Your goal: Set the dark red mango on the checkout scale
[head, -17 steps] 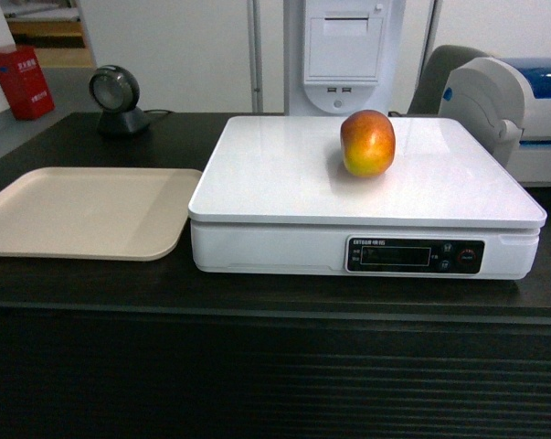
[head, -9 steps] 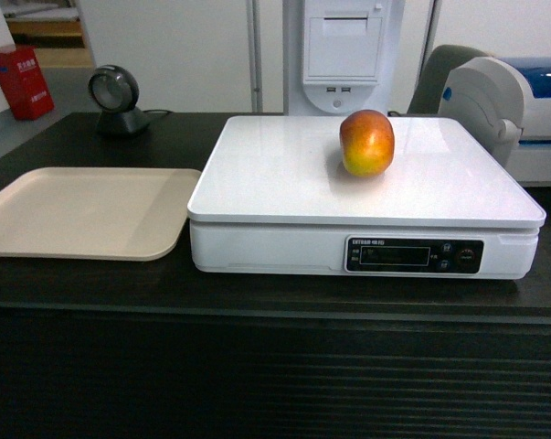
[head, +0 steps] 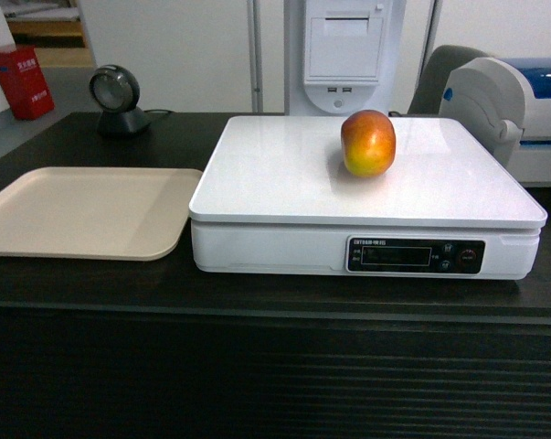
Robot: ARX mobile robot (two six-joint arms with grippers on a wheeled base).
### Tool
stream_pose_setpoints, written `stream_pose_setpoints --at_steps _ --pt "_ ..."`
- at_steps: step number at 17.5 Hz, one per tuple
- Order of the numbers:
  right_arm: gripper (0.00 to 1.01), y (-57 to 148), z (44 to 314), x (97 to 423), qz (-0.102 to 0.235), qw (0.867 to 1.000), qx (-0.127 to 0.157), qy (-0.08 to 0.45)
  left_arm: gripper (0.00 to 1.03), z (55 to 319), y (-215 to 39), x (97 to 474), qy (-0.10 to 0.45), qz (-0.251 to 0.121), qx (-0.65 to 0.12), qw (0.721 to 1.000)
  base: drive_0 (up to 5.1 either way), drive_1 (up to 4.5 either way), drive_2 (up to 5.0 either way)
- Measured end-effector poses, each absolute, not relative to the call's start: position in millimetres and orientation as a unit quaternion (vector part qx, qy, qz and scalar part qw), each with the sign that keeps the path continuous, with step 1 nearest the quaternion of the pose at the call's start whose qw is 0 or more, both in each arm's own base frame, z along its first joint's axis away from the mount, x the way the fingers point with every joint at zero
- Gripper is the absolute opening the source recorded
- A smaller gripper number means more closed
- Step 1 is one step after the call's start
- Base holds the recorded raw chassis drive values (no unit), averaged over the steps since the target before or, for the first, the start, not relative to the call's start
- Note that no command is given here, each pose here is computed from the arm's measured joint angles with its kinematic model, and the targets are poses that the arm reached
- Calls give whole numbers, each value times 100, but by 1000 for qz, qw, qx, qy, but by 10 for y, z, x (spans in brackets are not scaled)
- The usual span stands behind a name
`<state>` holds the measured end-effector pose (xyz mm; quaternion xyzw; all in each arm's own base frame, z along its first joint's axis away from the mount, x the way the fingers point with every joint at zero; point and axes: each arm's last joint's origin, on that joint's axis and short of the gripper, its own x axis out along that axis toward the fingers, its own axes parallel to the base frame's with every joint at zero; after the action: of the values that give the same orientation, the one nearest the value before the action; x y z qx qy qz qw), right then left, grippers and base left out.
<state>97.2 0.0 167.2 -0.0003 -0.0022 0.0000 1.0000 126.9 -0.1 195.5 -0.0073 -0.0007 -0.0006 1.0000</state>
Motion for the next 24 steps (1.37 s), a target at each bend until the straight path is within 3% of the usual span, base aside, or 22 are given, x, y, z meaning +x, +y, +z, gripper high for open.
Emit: stream_pose_setpoints --at_steps 12,24 --pt "98 0 1672 972 0 1000 0 -2 2 1680 -1 1105 3 0 -7 1000 0 0 0" --pt "98 0 1672 972 0 1000 0 -2 2 1658 -1 977 2 0 -7 1000 0 0 0"
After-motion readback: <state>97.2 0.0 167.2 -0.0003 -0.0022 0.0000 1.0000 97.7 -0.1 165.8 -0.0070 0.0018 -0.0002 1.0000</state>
